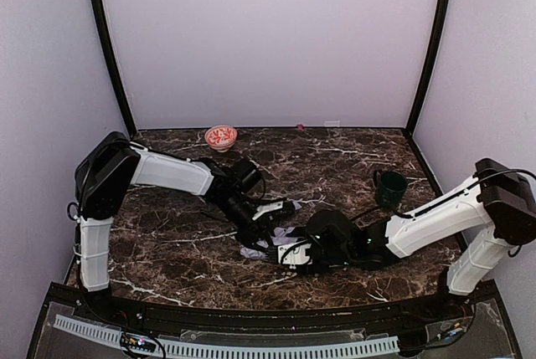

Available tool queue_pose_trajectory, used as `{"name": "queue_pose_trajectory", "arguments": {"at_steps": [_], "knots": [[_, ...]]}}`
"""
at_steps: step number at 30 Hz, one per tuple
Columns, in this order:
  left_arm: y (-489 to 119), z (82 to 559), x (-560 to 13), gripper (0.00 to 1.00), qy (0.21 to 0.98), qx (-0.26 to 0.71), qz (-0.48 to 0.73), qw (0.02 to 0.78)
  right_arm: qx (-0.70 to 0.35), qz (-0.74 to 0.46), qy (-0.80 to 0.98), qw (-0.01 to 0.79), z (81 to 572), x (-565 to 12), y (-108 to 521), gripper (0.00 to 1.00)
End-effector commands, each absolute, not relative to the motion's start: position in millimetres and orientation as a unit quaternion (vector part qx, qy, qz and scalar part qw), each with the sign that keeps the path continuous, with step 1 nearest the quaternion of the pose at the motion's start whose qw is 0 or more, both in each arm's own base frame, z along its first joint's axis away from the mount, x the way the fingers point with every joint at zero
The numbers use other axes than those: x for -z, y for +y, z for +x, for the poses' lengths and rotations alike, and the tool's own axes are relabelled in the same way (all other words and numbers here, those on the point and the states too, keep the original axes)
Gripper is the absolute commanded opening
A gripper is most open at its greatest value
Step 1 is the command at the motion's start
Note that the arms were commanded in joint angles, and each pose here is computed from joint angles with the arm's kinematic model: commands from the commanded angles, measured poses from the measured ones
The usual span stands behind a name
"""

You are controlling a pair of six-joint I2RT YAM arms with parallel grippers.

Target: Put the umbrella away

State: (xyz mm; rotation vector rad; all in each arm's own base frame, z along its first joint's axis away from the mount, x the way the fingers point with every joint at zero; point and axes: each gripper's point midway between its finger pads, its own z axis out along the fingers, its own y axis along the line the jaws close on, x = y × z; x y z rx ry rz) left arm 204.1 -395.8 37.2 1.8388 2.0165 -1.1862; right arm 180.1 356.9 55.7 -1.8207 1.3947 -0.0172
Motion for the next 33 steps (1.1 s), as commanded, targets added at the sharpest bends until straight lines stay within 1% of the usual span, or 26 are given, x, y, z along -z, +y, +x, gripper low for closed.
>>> {"name": "queue_pose_trajectory", "arguments": {"at_steps": [1, 6, 8, 11, 12, 14, 17, 18, 21, 23, 24, 25, 26, 27, 28, 33], "knots": [[-346.9, 171.1, 20.9, 0.22, 0.733, 0.343, 0.585, -0.054, 0.020, -0.731, 0.550, 0.403, 183.1, -45.2, 364.6, 0.62], [-348.4, 169.3, 19.1, 0.20, 0.728, 0.354, 0.584, -0.056, 0.040, -0.734, 0.564, 0.376, 186.2, -26.2, 357.9, 0.52], [-350.8, 167.3, 15.6, 0.19, 0.724, 0.369, 0.580, -0.057, 0.040, -0.734, 0.569, 0.369, 185.1, -22.7, 356.8, 0.45], [-351.7, 169.7, 14.3, 0.20, 0.724, 0.375, 0.577, -0.053, 0.031, -0.730, 0.577, 0.364, 182.6, -22.3, 355.5, 0.39], [-352.6, 171.7, 14.1, 0.22, 0.725, 0.376, 0.575, -0.050, 0.027, -0.731, 0.579, 0.360, 181.2, -21.4, 354.9, 0.36], [-354.8, 176.1, 12.1, 0.32, 0.726, 0.382, 0.570, -0.041, 0.022, -0.730, 0.585, 0.353, 178.9, -19.7, 353.0, 0.29], [-359.5, 185.7, 3.6, 0.45, 0.726, 0.392, 0.565, -0.014, 0.014, -0.729, 0.594, 0.339, 174.5, -16.4, 349.8, 0.25], [-361.1, 191.4, -0.4, 0.54, 0.728, 0.391, 0.564, 0.004, 0.010, -0.729, 0.597, 0.334, 172.8, -15.3, 348.4, 0.24], [-361.5, 208.5, -19.1, 0.59, 0.730, 0.386, 0.559, 0.078, -0.013, -0.732, 0.608, 0.308, 164.2, -11.8, 345.9, 0.21], [-365.3, 218.4, -42.4, 0.62, 0.706, 0.390, 0.570, 0.159, -0.030, -0.731, 0.617, 0.289, 159.5, -9.0, 344.8, 0.19], [-365.4, 219.5, -56.6, 0.67, 0.690, 0.390, 0.577, 0.199, -0.038, -0.731, 0.622, 0.279, 157.8, -8.2, 344.6, 0.18], [-363.4, 217.2, -66.4, 0.77, 0.674, 0.391, 0.582, 0.232, -0.044, -0.729, 0.628, 0.268, 156.8, -6.8, 343.7, 0.17], [-362.7, 216.4, -79.9, 0.89, 0.655, 0.392, 0.587, 0.268, -0.051, -0.729, 0.633, 0.256, 154.8, -4.5, 342.4, 0.16], [-359.7, 212.8, -88.6, 0.94, 0.640, 0.392, 0.591, 0.295, -0.059, -0.727, 0.638, 0.246, 153.8, -3.5, 341.8, 0.16], [-356.9, 210.4, -96.4, 0.95, 0.625, 0.392, 0.595, 0.320, -0.064, -0.726, 0.642, 0.236, 152.2, -1.8, 340.7, 0.16], [-337.4, 219.7, -122.2, 0.95, 0.597, 0.330, 0.577, 0.449, -0.098, -0.716, 0.664, 0.192, 148.2, 3.5, 336.1, 0.16]]}}
